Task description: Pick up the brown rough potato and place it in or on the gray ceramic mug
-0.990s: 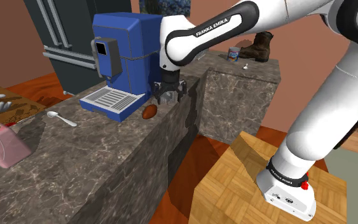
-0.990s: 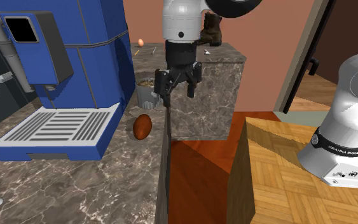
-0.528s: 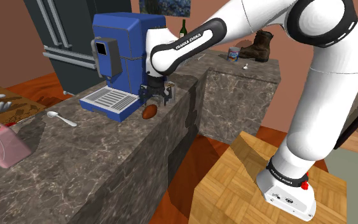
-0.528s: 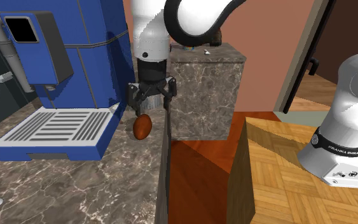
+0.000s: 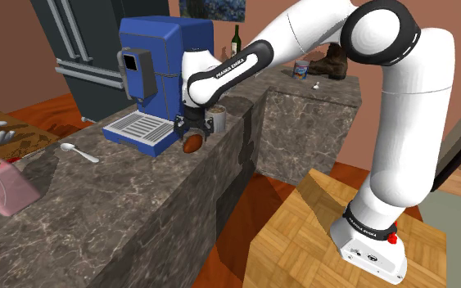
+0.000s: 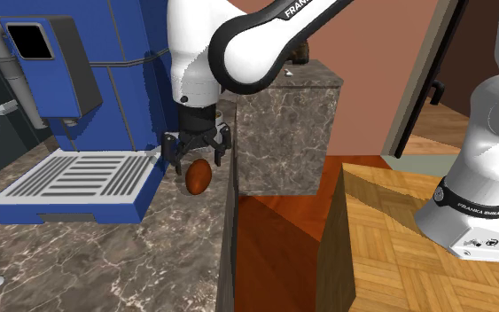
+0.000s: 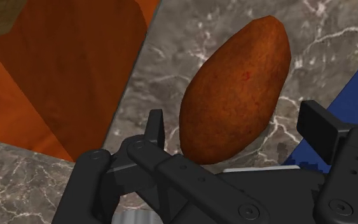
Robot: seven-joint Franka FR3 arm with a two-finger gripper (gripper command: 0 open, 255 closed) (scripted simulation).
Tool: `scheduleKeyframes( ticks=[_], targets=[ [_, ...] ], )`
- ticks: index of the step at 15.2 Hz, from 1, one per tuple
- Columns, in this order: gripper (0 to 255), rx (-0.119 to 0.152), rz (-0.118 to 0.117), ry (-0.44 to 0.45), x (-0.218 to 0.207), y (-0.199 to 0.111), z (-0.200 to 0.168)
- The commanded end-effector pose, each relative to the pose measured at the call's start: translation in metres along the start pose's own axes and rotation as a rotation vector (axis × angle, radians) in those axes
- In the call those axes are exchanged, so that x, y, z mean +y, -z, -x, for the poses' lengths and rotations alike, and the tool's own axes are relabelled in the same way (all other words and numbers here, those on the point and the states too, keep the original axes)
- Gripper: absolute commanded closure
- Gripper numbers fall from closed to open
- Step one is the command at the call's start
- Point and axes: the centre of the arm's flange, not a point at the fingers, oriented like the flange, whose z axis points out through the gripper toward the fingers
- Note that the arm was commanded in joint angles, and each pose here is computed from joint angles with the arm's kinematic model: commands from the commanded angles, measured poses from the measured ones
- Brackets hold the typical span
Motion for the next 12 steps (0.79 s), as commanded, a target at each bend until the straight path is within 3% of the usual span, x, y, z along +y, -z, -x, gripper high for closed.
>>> scheduleKeyframes(
  ticks=[1, 9, 10, 12],
  targets=[
    [0, 0.0, 0.0, 0.0, -0.0008, -0.0108, 0.0004],
    [0, 0.0, 0.0, 0.0, -0.0008, -0.0138, 0.0004],
    [255, 0.0, 0.0, 0.0, -0.0008, -0.0138, 0.0004],
    [255, 0.0, 0.0, 0.0, -0.0008, -0.0139, 0.0004]
  ],
)
